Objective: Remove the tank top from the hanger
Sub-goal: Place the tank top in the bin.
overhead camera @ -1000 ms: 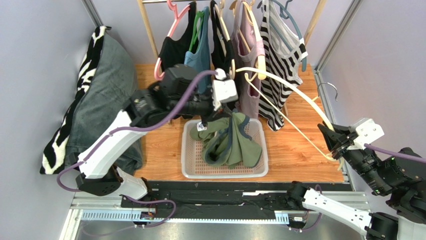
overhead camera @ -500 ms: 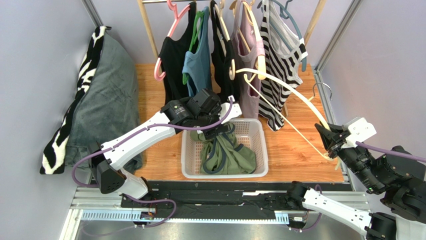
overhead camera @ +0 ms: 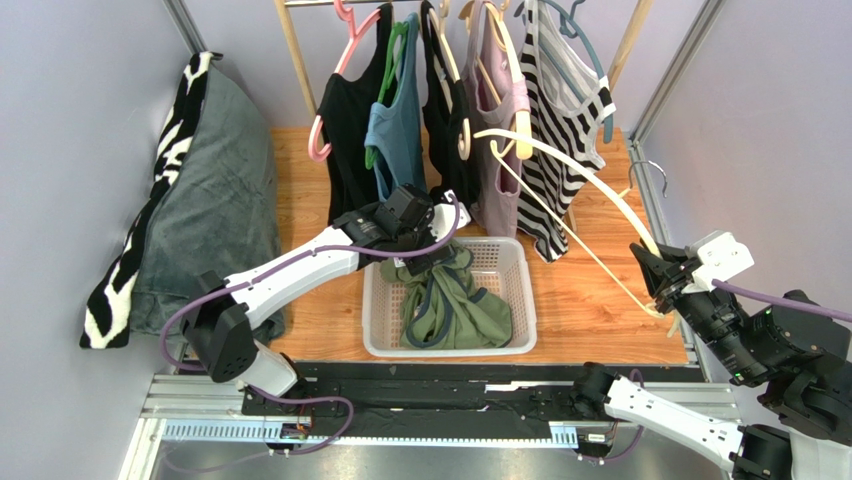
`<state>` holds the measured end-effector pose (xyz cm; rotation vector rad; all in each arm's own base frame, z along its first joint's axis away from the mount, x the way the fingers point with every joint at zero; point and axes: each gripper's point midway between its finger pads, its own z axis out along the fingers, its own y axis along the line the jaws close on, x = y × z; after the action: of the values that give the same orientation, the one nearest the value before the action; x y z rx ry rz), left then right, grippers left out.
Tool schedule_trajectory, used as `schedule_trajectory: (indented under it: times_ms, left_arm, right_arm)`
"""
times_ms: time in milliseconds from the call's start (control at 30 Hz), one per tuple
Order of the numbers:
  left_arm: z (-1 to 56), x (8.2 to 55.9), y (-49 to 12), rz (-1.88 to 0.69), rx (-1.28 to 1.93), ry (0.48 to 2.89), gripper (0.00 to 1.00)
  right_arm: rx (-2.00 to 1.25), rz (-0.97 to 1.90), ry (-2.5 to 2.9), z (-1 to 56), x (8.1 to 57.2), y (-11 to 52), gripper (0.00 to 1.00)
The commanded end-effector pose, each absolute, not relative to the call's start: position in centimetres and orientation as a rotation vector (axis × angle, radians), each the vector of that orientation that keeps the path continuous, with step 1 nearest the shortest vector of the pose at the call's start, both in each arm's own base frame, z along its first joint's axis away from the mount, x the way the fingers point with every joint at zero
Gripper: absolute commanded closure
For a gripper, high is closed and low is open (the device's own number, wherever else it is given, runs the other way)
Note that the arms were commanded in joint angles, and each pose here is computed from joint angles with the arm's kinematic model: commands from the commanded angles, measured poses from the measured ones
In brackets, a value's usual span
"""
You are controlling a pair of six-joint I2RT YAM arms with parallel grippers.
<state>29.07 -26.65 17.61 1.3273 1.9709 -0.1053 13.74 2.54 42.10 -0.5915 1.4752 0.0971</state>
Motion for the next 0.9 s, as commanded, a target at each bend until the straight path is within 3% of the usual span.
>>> schedule_trajectory:
  times_ms: [0, 200, 267, 300, 333, 367, 400, 500, 567, 867]
  left_arm:
    - [16.7, 31.4, -28.9, -0.111, 1.3, 1.889, 0.04]
    - [15.0, 33.5, -29.2, -0.127, 1.261, 1.912, 0.04]
    - [14.4, 33.6, -29.4, -0.148, 1.275, 1.911, 0.08]
    - [13.7, 33.4, -29.6, -0.16, 1.291, 1.917, 0.14]
    - [13.4, 33.4, -29.6, -0.166, 1.301, 1.921, 0.3]
    - [12.8, 32.9, -29.8, -0.195, 1.318, 1.936, 0.38]
    - [12.9, 32.8, -30.0, -0.212, 1.322, 1.943, 0.58]
    - [13.6, 31.8, -30.4, -0.274, 1.332, 1.935, 0.86]
    - [14.4, 31.6, -30.4, -0.287, 1.327, 1.917, 0.94]
    - [19.1, 30.2, -30.2, -0.362, 1.258, 1.881, 1.0]
  right_arm:
    - [-0.526, 0.136, 1.433, 44.3, 14.2, 3.2, 0.94]
    - [-0.525, 0.155, 1.444, 44.4, 14.1, 3.4, 0.96]
    - [-0.526, 0.159, 1.444, 44.4, 14.1, 3.5, 0.97]
    - [-0.526, 0.157, 1.445, 44.5, 14.2, 3.5, 0.98]
    - [-0.531, 0.155, 1.449, 44.3, 14.2, 3.6, 0.98]
    - [-0.534, 0.153, 1.45, 44.3, 14.2, 3.6, 0.98]
    - [-0.539, 0.153, 1.453, 44.2, 14.3, 3.7, 0.98]
    - [-0.545, 0.144, 1.465, 43.7, 14.4, 3.9, 0.98]
    - [-0.548, 0.142, 1.468, 43.5, 14.5, 4.0, 0.98]
    - [-0.554, 0.146, 1.474, 42.9, 14.6, 4.2, 0.99]
